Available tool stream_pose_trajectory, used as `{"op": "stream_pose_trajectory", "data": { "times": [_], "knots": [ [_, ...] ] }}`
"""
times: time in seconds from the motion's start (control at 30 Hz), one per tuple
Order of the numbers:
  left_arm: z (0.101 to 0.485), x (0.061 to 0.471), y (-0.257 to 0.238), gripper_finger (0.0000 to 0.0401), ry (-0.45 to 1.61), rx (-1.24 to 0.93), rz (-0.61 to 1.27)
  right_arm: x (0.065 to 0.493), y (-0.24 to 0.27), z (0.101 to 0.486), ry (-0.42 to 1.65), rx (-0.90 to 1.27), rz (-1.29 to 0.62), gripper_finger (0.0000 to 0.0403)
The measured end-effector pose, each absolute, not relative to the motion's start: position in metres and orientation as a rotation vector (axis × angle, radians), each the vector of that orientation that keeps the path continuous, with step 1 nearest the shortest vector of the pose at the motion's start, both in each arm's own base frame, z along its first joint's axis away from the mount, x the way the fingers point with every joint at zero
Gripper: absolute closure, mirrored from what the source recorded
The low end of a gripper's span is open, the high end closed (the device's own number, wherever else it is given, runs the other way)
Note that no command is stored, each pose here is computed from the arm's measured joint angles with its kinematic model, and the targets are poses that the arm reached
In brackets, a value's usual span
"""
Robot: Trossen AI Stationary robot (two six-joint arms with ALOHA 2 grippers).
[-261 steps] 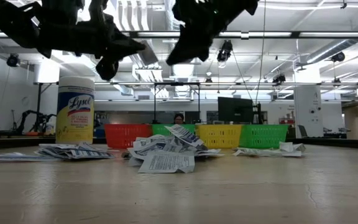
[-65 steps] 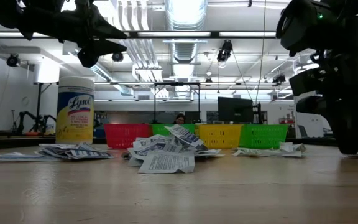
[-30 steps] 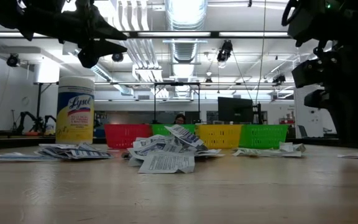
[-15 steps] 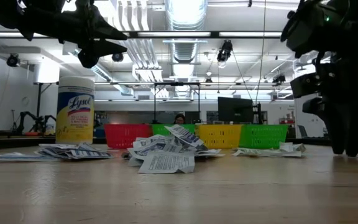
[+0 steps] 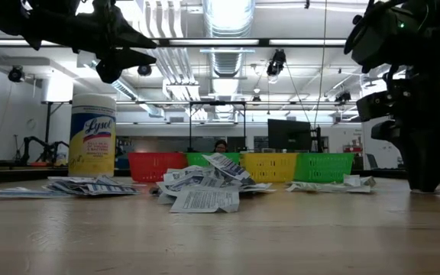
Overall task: Pick & Place First Aid Supplies
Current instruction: Put the ointment pack into the red bin
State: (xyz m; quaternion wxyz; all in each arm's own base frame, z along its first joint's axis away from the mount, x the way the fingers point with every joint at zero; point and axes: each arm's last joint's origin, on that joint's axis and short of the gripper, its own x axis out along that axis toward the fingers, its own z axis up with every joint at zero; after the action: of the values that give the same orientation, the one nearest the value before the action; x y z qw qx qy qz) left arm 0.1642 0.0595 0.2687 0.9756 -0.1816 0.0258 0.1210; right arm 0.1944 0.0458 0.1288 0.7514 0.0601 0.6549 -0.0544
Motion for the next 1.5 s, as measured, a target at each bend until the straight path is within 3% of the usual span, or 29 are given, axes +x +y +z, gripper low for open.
{"op": "stream_pose_trajectory", "data": {
  "times": [0.5, 0.93, 1.2, 1.5],
  "knots": [
    [0.268, 0.165, 0.059, 0.023, 0.048, -0.425, 0.246, 0.192, 0.045, 0.14, 1.367, 0.212, -0.166, 0.0392],
    [0.27, 0.165, 0.06, 0.023, 0.031, -0.405, 0.245, 0.192, 0.044, 0.149, 1.301, 0.28, -0.245, 0.0395],
    [0.275, 0.165, 0.06, 0.023, -0.013, -0.393, 0.236, 0.198, 0.04, 0.19, 1.112, 0.319, -0.241, 0.0395],
    [0.276, 0.168, 0.055, 0.023, -0.028, -0.387, 0.203, 0.209, 0.026, 0.252, 0.76, 0.304, -0.298, 0.0395]
  ]
}}
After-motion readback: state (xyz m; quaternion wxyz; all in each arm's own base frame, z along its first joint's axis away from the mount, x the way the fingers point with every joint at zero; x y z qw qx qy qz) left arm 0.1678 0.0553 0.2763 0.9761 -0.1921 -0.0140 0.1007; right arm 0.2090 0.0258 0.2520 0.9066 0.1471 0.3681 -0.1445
